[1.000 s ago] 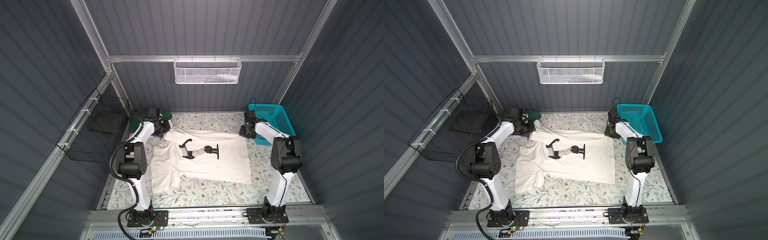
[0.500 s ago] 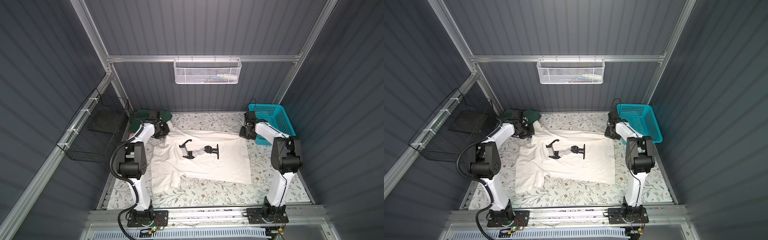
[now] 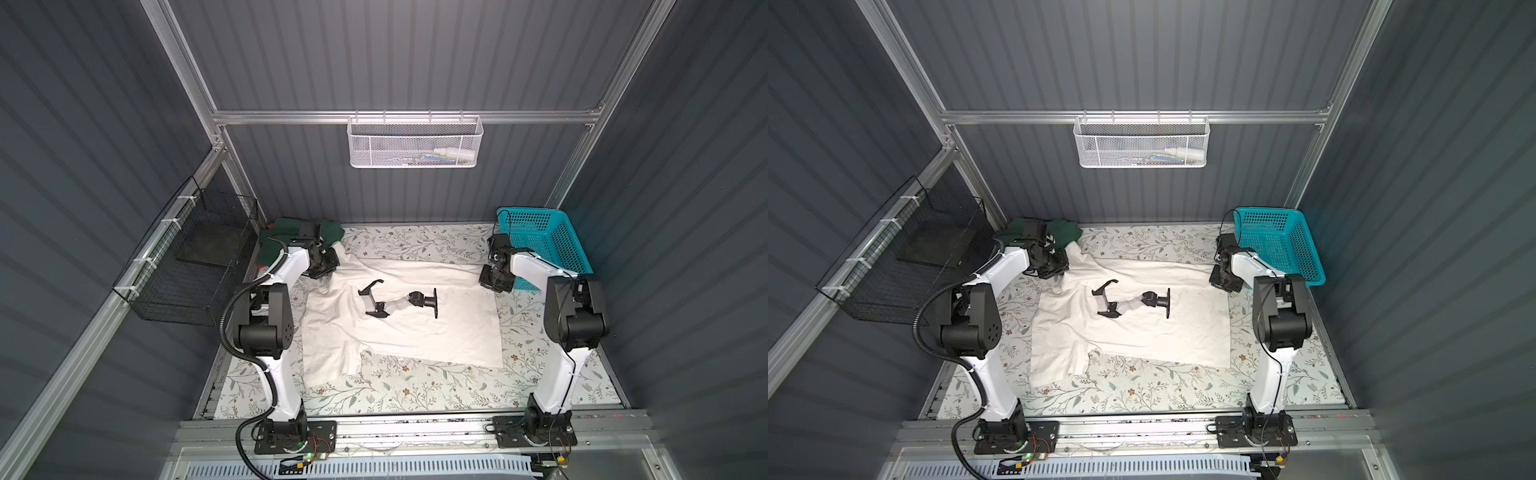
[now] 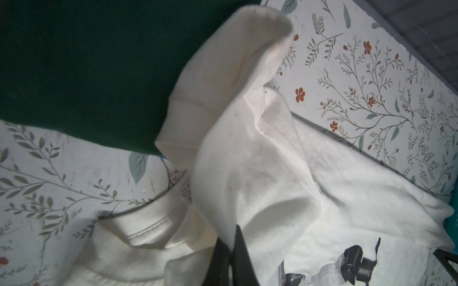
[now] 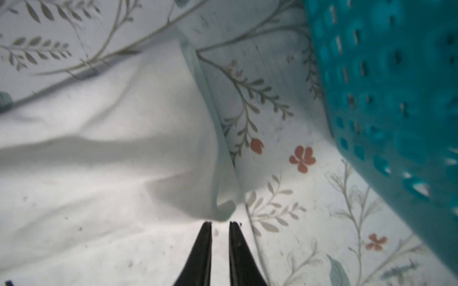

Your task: Fold and stack the t-shirts

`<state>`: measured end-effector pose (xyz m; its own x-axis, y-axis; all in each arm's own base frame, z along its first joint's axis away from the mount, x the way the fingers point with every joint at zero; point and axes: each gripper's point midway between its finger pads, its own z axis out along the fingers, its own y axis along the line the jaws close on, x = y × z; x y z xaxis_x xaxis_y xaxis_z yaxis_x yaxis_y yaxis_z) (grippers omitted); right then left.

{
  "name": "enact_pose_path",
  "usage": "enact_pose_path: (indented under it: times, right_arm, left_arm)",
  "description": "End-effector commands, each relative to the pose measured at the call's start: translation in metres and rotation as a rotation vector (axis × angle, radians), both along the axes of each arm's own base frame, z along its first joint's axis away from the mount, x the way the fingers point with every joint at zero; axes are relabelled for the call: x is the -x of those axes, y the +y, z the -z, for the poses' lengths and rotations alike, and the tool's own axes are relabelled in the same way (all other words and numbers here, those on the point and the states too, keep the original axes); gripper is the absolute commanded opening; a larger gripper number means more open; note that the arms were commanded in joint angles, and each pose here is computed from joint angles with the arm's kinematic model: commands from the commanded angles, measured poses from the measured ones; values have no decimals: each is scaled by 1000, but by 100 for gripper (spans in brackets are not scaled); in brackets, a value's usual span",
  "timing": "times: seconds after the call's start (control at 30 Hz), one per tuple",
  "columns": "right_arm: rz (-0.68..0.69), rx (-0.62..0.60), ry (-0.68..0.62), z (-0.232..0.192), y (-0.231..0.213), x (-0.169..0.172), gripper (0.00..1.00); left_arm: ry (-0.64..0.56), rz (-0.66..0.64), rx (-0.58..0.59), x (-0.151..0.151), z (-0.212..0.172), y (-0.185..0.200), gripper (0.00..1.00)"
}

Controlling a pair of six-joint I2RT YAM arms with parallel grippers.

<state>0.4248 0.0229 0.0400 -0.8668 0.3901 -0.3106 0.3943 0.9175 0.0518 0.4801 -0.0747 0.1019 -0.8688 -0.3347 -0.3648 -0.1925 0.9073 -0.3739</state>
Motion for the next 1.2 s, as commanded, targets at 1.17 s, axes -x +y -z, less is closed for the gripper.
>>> enact_pose_path:
  times: [1.17]
  right_arm:
    - [52, 2, 11, 11, -10, -14, 16]
  left_arm:
    - [-15, -35, 30, 22, -12, 5, 0]
